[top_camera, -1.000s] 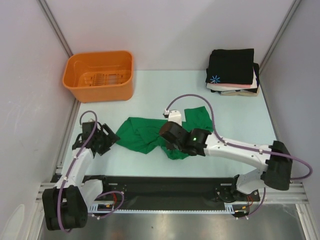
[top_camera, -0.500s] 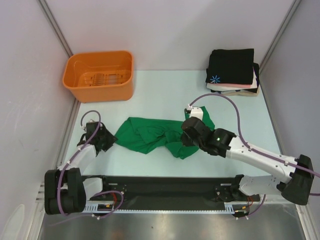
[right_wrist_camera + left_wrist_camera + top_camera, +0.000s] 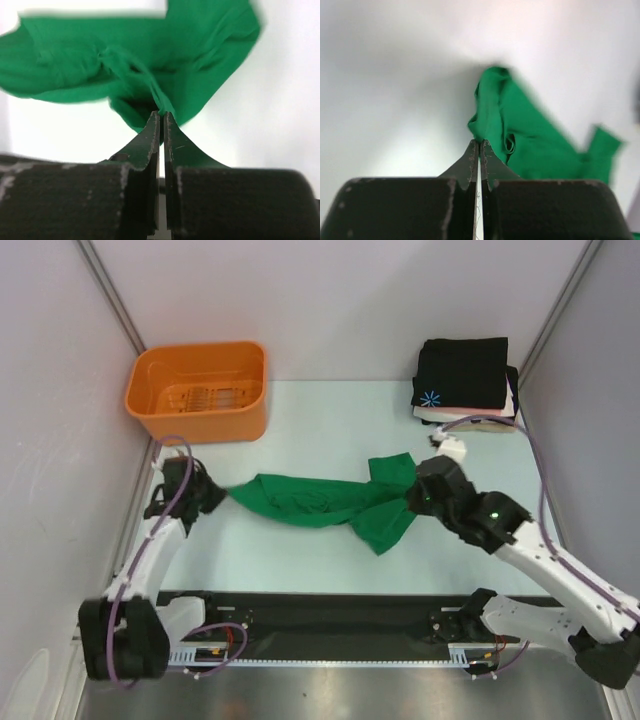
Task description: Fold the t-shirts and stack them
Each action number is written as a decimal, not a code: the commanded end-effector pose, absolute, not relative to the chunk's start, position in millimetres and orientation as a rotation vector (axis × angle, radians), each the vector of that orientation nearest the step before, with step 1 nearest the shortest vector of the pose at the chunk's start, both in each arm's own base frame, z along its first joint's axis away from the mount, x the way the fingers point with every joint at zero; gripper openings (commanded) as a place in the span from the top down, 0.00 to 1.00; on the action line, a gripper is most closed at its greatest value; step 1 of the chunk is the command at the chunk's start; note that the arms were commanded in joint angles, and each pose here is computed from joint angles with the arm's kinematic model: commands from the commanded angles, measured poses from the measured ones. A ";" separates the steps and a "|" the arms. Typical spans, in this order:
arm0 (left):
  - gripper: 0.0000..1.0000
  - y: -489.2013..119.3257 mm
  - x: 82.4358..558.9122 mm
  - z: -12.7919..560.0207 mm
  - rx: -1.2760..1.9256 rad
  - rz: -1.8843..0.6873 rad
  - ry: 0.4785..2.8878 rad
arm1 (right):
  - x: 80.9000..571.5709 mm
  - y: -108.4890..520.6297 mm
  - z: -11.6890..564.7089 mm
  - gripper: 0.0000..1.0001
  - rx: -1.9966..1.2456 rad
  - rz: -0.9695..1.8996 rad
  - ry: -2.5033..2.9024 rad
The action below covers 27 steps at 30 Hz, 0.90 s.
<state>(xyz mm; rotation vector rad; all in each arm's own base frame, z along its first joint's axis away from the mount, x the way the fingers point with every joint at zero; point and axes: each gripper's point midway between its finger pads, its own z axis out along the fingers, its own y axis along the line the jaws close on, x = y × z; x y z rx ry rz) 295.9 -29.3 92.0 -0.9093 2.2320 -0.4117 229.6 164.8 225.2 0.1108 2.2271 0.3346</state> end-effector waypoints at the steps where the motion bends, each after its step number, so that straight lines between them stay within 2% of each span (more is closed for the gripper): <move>1: 1.00 -21.7 302.3 226.2 -0.773 -0.431 1.978 | 233.0 117.5 312.3 1.00 0.240 0.319 1.998; 6: 1.00 -20.8 271.0 358.1 -0.665 -0.474 1.753 | 215.8 80.1 397.6 1.00 0.327 0.351 1.809; 9: 1.00 -20.9 246.0 406.9 -0.632 -0.487 1.679 | 206.0 54.6 418.2 1.00 0.363 0.279 1.772; 16: 1.00 -21.1 200.1 479.4 -0.562 -0.492 1.562 | 178.7 19.5 484.7 1.00 0.238 0.260 1.574; 18: 1.00 -21.3 185.6 506.5 -0.528 -0.494 1.506 | 166.2 20.5 510.9 1.00 0.181 0.343 1.479; 27: 1.00 -21.8 143.7 551.8 -0.475 -0.493 1.413 | 110.0 12.4 592.9 1.00 -0.047 0.469 1.176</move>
